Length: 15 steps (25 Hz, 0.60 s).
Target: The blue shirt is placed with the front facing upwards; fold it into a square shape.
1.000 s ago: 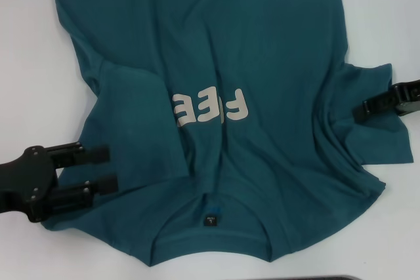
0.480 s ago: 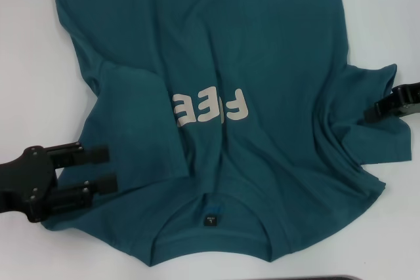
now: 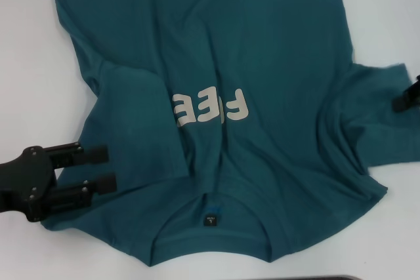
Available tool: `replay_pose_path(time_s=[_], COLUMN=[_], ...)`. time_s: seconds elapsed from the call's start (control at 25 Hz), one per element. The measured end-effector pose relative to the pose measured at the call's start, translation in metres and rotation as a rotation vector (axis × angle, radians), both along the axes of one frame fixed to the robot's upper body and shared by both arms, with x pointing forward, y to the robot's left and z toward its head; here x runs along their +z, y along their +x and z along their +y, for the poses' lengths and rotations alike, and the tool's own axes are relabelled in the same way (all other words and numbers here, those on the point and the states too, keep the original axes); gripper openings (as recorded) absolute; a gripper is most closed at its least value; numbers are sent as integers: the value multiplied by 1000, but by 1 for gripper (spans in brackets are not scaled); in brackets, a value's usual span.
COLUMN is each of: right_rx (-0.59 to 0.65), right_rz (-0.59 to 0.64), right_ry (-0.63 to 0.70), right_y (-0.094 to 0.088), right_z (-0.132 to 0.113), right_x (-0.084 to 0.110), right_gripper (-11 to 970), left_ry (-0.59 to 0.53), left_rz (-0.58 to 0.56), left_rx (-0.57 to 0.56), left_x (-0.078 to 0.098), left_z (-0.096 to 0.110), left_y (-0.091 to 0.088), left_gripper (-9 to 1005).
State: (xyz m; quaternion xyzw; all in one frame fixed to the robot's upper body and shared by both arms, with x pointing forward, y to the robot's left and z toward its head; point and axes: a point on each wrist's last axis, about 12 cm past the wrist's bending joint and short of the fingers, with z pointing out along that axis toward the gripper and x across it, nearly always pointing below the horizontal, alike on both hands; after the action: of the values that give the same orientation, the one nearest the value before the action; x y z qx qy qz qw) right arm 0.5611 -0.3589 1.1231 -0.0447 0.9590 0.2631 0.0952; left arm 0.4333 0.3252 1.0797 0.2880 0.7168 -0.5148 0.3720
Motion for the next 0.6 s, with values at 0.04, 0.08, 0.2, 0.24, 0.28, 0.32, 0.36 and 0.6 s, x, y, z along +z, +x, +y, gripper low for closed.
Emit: replay_pose_path(time_s=[0.04, 0.08, 0.2, 0.24, 0.28, 0.32, 0.36, 0.6], right_rx=[-11, -18, -37, -42, -47, -56, -63, -125], right_rz=[-7, -10, -12, -9, -5, 1, 7, 12], right_ry=[-5, -7, -19, -27, -35, -49, -61, -111], right_y=[0, -1, 0, 0, 0, 1, 1, 1], right_z=[-3, -5, -9, -10, -11, -13, -14, -24], right_x=[3, 5, 9, 10, 10, 10, 10, 14], right_gripper=[14, 15, 15, 15, 16, 16, 16, 17], left_ry=[0, 0, 0, 0, 0, 0, 0, 0], left_rz=[0, 0, 0, 0, 0, 0, 0, -2], left_rx=[0, 0, 0, 0, 0, 0, 0, -1], left_x=[0, 0, 0, 0, 0, 0, 0, 0], left_z=[0, 0, 0, 0, 0, 0, 0, 0], left_y=[0, 0, 0, 0, 0, 0, 0, 1], left_gripper=[644, 644, 644, 643, 643, 643, 643, 644])
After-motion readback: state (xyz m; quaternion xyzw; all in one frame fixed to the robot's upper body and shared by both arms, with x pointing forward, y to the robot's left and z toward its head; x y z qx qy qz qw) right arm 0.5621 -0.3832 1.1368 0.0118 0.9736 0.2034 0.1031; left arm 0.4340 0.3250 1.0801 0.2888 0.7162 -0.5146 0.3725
